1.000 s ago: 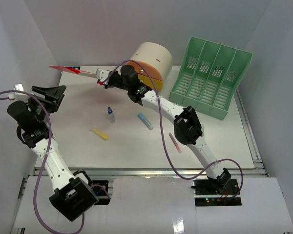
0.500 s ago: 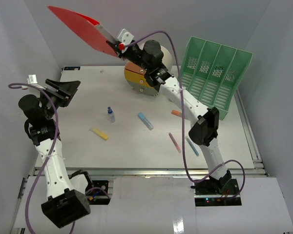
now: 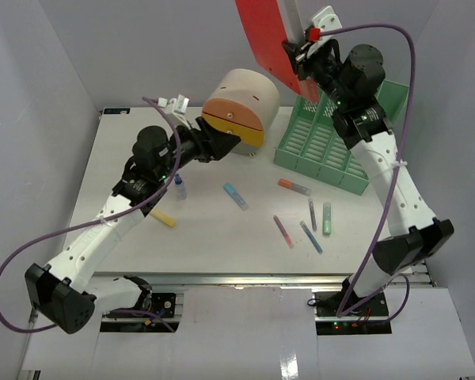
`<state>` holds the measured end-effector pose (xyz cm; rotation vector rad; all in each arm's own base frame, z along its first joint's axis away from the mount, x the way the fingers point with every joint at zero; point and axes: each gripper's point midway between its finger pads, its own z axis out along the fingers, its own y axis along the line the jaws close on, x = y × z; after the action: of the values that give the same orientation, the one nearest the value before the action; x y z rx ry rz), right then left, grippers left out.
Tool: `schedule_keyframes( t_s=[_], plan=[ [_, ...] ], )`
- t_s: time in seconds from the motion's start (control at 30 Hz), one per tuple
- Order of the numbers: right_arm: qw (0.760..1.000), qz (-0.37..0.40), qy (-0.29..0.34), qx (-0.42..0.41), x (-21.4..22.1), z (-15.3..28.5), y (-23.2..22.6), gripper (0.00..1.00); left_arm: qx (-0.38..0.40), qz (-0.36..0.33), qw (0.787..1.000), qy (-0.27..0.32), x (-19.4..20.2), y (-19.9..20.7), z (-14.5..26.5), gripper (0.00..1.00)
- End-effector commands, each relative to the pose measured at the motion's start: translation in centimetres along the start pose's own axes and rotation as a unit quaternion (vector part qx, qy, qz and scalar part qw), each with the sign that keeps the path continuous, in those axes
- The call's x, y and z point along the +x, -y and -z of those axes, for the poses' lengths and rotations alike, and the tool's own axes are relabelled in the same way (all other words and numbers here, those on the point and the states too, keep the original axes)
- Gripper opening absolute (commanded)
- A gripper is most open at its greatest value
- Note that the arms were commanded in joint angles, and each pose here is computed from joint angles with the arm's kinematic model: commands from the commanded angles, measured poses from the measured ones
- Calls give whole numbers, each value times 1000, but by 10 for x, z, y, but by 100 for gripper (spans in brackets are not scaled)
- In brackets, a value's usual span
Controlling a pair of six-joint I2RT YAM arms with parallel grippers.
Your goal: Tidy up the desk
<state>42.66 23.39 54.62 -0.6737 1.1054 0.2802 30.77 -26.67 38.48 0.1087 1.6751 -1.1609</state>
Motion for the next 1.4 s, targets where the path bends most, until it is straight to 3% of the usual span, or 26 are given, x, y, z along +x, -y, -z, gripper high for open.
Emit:
schedule_keyframes(
  t_s=[0.0, 0.03, 0.1, 0.43, 0.7, 1.23, 1.37],
  plan=[
    [998, 49, -5, 28, -10, 38, 4, 8, 18, -77, 994, 68, -29, 44, -29, 75],
    [998, 55, -11, 41, -10, 48, 8, 8, 20, -80, 994, 73, -30, 53, -37, 80],
    [996, 66, -39, 47, 12, 60, 6, 8, 31, -79, 993, 87, -36, 74, -42, 98],
    [984, 115, -90, 98, 50, 111, 12, 8, 41, -43, 987, 152, -54, 115, -48, 98],
    [971, 176, -105, 126, 70, 126, 18, 8, 6, 17, 986, 165, -63, 110, -68, 98],
    [936, 288, -81, 188, 66, 145, 17, 8, 0, 74, 982, 172, -67, 114, -118, 98],
    [924, 319, -65, 202, 60, 148, 16, 8, -13, 79, 985, 154, -53, 104, -124, 95]
  ],
)
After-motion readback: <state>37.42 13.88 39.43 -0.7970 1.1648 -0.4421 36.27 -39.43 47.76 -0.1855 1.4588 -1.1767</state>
